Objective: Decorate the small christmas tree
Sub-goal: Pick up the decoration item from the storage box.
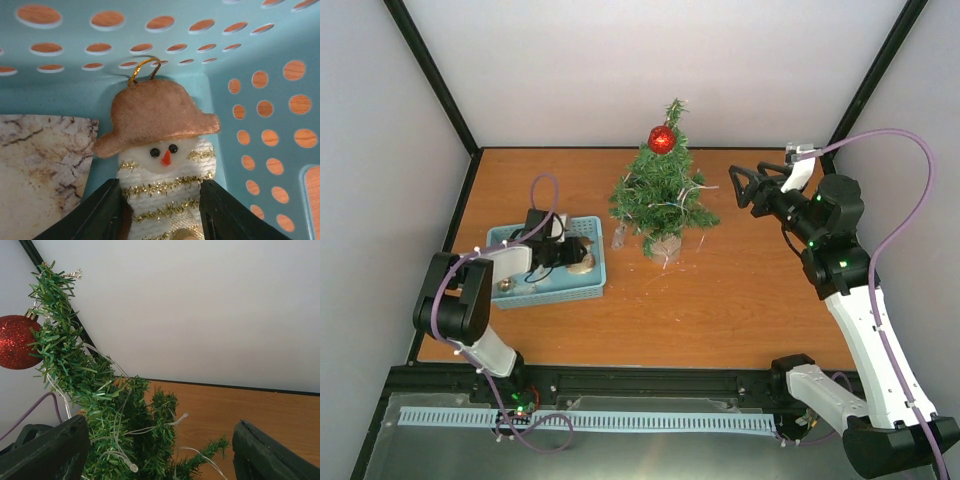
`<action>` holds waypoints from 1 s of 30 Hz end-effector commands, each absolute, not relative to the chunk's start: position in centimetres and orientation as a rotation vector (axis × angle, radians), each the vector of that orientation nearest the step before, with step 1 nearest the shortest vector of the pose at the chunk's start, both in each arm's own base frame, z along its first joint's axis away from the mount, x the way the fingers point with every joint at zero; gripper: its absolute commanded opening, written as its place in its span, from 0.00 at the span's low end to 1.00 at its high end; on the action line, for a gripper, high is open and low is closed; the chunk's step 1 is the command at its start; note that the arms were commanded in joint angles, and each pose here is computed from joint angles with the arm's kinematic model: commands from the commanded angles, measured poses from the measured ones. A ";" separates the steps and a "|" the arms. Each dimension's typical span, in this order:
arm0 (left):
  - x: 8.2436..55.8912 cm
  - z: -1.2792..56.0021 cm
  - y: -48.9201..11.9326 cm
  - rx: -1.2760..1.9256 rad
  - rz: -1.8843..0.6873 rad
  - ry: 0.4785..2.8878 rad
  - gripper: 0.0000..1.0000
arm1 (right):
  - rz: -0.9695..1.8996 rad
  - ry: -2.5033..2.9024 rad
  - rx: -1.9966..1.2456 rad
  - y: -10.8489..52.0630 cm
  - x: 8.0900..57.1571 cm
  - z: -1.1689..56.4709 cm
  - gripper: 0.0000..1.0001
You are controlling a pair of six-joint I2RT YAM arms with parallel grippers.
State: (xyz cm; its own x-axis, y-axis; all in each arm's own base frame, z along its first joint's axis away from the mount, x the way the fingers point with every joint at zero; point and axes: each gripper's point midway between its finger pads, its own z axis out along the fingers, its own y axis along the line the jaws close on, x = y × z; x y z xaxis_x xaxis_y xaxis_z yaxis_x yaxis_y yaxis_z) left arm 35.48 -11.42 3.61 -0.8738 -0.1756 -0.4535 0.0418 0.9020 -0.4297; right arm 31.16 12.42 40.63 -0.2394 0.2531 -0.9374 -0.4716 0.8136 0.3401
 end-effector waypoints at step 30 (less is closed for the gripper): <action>34.1 25.8 -13.7 0.309 -0.684 2.027 0.01 | 0.625 1.778 -0.278 15.5 30.7 37.2 0.60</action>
State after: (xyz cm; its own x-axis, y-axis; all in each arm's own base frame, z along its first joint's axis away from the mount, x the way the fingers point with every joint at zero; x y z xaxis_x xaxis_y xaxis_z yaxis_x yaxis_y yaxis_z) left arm 35.51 -12.93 23.36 -0.5671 -0.1319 -0.8130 0.3704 0.8408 -0.3947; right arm 30.88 15.87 38.39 -0.2975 0.1709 -0.9393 -0.5101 0.8032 0.3077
